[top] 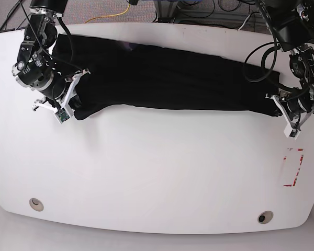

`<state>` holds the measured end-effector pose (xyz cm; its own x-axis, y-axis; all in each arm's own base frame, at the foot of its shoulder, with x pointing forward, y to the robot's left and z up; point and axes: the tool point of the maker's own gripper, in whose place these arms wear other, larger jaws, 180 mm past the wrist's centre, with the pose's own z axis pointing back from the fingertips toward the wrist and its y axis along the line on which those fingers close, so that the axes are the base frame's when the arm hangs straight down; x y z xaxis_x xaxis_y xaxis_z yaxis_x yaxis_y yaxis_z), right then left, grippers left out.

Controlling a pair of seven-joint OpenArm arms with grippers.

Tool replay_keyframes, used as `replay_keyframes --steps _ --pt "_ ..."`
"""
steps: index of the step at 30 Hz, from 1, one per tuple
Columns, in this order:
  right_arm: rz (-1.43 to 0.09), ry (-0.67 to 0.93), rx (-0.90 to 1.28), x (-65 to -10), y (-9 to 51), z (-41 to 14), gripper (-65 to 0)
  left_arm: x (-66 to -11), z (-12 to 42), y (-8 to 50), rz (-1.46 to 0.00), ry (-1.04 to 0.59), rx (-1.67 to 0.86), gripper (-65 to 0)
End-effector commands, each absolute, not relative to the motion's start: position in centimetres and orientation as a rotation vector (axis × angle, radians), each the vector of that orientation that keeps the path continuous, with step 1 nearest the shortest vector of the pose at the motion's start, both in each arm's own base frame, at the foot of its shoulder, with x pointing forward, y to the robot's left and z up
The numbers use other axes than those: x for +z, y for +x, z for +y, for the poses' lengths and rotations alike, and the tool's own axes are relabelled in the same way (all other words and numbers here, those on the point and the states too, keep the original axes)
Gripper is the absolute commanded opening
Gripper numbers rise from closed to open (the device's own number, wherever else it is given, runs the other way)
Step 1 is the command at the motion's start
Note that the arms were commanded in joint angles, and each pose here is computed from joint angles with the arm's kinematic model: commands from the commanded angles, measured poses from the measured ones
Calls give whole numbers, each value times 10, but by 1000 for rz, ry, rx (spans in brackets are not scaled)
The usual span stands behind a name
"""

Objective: Layout the t-shirt on the table in an organized manner, then fold the t-shirt properly
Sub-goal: 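Fold the held shirt edge with both grippers over toward the arm bases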

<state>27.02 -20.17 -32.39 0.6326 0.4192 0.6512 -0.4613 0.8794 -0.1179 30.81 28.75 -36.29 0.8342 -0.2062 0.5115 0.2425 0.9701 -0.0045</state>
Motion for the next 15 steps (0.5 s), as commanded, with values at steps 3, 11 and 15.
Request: replay_keyframes --steps 3,11,15 --pt "-720 19 485 -320 264 -217 -645 -349 302 312 -563 -26 -247 -650" --pt "-663 16 467 -332 243 -224 -644 -346 310 311 -558 -6 -250 -650" --pt "-623 28 463 -342 229 -223 -644 -345 314 309 -553 2 -249 -650"
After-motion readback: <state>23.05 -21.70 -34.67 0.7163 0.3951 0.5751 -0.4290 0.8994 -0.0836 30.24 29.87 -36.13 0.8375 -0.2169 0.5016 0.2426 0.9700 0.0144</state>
